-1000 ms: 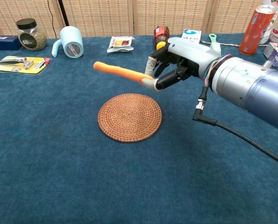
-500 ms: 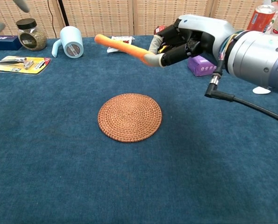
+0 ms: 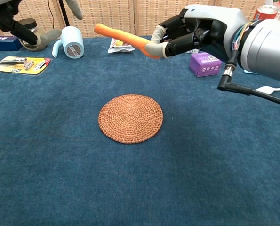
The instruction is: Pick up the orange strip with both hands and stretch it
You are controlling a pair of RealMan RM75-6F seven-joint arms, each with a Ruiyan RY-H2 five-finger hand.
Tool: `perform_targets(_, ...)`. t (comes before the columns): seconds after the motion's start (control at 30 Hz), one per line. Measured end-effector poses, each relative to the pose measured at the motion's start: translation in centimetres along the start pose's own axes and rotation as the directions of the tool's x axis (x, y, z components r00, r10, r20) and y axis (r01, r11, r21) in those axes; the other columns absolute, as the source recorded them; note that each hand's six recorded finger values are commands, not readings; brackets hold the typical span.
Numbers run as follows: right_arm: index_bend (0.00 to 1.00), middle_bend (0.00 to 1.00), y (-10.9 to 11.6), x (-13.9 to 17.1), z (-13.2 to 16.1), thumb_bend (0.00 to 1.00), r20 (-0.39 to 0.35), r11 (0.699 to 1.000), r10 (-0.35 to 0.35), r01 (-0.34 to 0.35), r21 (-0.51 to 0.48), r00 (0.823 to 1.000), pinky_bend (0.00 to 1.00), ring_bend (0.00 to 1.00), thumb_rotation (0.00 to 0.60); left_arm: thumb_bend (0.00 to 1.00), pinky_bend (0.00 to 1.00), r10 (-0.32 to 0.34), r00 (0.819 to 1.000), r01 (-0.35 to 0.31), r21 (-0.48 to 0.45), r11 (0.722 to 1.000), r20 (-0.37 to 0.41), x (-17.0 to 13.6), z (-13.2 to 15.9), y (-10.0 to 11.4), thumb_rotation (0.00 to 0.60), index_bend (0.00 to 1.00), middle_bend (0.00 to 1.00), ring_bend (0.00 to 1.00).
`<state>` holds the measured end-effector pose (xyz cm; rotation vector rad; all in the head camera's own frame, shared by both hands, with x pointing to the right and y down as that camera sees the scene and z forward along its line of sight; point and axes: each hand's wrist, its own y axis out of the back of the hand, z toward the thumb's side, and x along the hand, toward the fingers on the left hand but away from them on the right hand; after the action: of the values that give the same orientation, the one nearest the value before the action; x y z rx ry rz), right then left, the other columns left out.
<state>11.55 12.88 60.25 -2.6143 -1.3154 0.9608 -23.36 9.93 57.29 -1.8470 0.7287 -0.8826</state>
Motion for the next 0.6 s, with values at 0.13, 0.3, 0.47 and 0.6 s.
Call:
perform_targets(0.13,0.68,0.38,-0.2,0.2,0.2,0.51,-0.005,1.000,0.011,-0.011,-0.010,1.000,0.01,0.32,0.600,0.45,0.01,0.009,1.000,-0.009,-0.014,1.000,0.021,0.8,1.0,-0.4,0.600,0.32,0.10,0.11)
perform_targets(0.3,0.68,0.38,-0.3,0.2,0.5,0.51,-0.013,1.000,0.019,-0.020,-0.019,1.000,0.01,0.32,0.600,0.45,0.02,0.019,0.999,-0.017,-0.025,1.000,0.045,1.7,2.2,-0.8,0.600,0.32,0.10,0.11)
perform_targets(0.47,0.68,0.38,-0.3,0.3,0.8,0.51,-0.017,0.999,0.024,-0.024,-0.025,1.000,0.01,0.32,0.600,0.45,0.01,0.023,0.998,-0.021,-0.042,0.999,0.054,2.3,3.1,-1.2,0.600,0.32,0.10,0.11)
perform_targets(0.6,0.69,0.38,-0.3,0.3,0.8,0.51,-0.017,0.999,0.027,-0.027,-0.028,0.999,0.01,0.32,0.600,0.45,0.02,0.020,0.998,-0.018,-0.042,0.999,0.056,2.5,3.5,-1.5,0.600,0.32,0.10,0.11)
